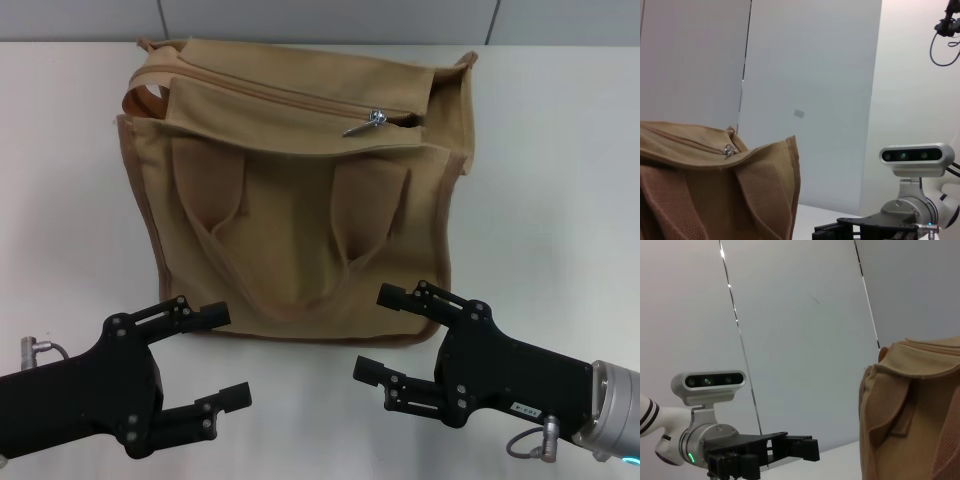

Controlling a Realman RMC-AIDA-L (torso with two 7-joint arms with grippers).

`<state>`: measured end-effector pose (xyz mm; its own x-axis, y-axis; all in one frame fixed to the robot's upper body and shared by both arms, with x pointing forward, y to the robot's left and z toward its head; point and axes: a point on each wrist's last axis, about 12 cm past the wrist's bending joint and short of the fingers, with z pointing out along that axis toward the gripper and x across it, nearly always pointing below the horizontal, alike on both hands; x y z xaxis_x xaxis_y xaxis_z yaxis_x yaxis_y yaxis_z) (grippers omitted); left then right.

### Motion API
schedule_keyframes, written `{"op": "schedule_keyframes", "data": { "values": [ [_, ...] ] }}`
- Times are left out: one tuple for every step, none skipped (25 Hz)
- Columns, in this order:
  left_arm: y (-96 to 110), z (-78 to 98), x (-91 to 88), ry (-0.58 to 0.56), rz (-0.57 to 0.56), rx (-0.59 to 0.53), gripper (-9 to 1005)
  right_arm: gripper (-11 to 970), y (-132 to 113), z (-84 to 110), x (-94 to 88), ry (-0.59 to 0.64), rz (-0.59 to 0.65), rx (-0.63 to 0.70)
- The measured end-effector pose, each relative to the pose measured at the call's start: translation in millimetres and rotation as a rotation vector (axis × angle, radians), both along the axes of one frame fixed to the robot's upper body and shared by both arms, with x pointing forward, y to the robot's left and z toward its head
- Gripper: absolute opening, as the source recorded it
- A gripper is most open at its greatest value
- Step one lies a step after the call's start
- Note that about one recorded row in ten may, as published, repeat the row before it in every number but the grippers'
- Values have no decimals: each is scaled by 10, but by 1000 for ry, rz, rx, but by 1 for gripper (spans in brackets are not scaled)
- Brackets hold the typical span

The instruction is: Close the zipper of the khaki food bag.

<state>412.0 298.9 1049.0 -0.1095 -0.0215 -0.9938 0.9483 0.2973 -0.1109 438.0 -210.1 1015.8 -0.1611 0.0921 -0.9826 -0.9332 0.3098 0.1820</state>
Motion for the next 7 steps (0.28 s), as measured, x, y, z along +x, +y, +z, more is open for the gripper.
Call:
{"op": "schedule_keyframes", "data": {
  "values": [
    [-12, 3, 16, -4, -8, 4, 770, 814, 0, 0, 0, 0, 0, 0],
    [-12, 6, 24, -5, -10, 6, 770, 814, -1, 0, 0, 0, 0, 0],
    [-8, 9, 31, -6, -11, 7, 770, 814, 0, -1, -1, 0, 0, -1],
    [-8, 9, 31, -6, -11, 7, 770, 814, 0, -1, -1, 0, 1, -1],
    [-4, 16, 42, -5, -13, 8, 770, 814, 0, -2, 0, 0, 1, -2],
    [-3, 18, 44, -6, -12, 8, 770, 814, 0, -2, -1, 0, 1, -2],
    [-1, 19, 45, -6, -11, 8, 770, 814, 0, -3, -3, 1, 1, -2]
  ]
}}
